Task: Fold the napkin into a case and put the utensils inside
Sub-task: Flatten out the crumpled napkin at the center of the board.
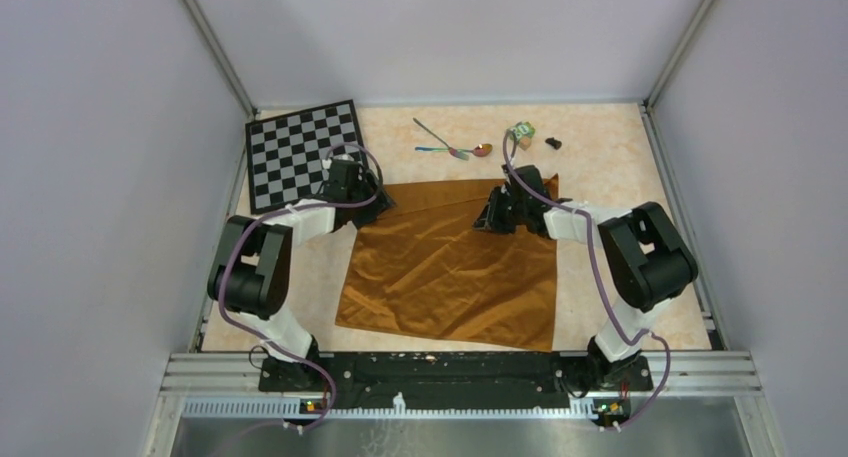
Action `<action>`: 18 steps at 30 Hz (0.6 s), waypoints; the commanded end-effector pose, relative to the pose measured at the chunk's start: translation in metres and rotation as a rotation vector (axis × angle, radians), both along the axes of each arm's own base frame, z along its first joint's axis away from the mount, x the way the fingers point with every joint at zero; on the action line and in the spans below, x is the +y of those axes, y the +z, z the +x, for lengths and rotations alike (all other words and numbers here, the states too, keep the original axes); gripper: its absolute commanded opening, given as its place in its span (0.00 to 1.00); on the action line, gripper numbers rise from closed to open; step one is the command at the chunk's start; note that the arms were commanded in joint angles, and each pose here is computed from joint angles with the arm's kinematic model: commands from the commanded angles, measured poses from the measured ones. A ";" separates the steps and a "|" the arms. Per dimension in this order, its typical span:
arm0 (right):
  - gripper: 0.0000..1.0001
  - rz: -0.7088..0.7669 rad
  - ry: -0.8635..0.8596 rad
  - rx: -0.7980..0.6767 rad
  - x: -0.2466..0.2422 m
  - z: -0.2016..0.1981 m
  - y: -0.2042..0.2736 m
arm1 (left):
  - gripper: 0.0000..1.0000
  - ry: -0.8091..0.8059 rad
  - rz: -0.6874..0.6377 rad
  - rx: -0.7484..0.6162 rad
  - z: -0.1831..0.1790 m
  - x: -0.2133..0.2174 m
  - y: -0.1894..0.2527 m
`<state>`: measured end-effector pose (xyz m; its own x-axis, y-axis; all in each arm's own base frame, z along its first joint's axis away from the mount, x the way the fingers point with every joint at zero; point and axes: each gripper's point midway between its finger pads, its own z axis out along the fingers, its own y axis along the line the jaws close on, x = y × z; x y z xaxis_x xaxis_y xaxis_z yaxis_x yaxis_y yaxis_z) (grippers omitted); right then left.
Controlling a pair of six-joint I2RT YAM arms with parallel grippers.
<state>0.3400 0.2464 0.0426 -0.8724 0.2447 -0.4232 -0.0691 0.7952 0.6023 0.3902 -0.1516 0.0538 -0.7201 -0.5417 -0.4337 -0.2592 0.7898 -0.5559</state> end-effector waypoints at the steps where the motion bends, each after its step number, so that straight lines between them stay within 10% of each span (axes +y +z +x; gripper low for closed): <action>1: 0.15 0.002 -0.008 -0.054 -0.010 0.007 0.011 | 0.72 0.044 0.034 -0.040 0.017 0.008 0.001; 10: 0.05 -0.002 -0.012 -0.038 -0.017 0.004 0.000 | 0.68 0.034 -0.001 -0.022 0.019 0.001 -0.014; 18: 0.00 -0.018 -0.008 -0.034 -0.019 0.003 -0.007 | 0.33 0.021 -0.067 -0.095 0.030 -0.010 0.004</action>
<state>0.3353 0.2282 0.0274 -0.8771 0.2477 -0.4116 -0.0449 0.8108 0.5836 0.4057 -0.1558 0.0396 -0.6980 -0.5729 -0.4297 -0.2708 0.7666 -0.5822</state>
